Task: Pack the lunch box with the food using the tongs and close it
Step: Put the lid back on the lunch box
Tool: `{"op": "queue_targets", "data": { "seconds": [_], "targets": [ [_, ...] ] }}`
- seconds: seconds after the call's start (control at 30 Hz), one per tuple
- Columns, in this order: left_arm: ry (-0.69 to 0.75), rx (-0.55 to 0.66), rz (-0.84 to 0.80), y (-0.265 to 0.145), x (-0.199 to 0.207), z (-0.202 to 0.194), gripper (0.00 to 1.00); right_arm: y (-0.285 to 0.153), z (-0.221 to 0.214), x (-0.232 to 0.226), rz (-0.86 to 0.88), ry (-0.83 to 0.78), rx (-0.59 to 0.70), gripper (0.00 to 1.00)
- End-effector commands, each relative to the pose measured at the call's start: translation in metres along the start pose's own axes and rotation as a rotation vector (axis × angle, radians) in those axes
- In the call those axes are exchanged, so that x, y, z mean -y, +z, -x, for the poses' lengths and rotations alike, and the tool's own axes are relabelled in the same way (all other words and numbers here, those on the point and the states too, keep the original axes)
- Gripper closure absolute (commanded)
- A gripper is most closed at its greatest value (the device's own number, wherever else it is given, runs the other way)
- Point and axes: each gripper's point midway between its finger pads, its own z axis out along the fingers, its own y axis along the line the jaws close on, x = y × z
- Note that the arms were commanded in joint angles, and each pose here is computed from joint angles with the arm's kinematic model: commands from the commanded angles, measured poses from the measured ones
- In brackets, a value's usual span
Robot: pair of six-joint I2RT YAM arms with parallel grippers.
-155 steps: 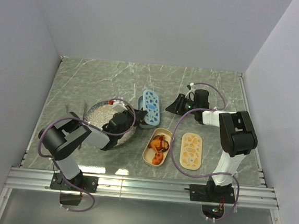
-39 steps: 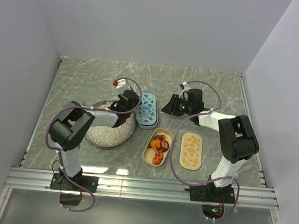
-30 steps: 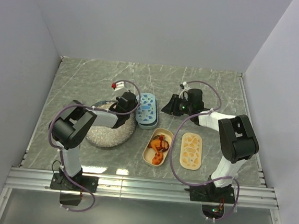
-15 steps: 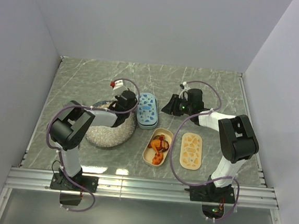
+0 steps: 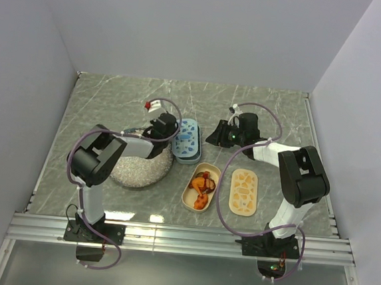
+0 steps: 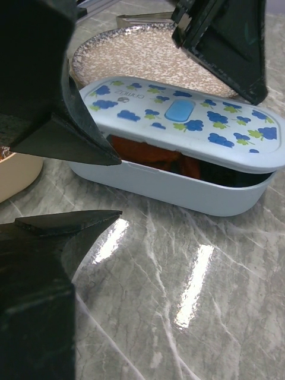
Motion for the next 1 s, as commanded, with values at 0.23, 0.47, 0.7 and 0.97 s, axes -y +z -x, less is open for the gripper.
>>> {"op": "queue_targets", "data": {
  "seconds": [0.23, 0.47, 0.7, 0.97],
  "targets": [
    [-0.037, 0.070, -0.071, -0.018, 0.012, 0.027, 1.00, 0.001, 0.001, -0.006, 0.025, -0.034, 0.004, 0.56],
    [-0.047, 0.054, -0.098, -0.022, 0.019, 0.021, 1.00, 0.002, 0.001, -0.006, 0.024, -0.033, 0.003, 0.56],
    [-0.060, 0.116, -0.082, -0.038, 0.013, 0.038, 1.00, 0.002, 0.000, -0.006, 0.024, -0.033, 0.000, 0.56],
    [-0.038, 0.096, -0.038, -0.030, 0.000, 0.045, 1.00, 0.001, 0.001, -0.006, 0.022, -0.033, 0.001, 0.56]
  ]
}}
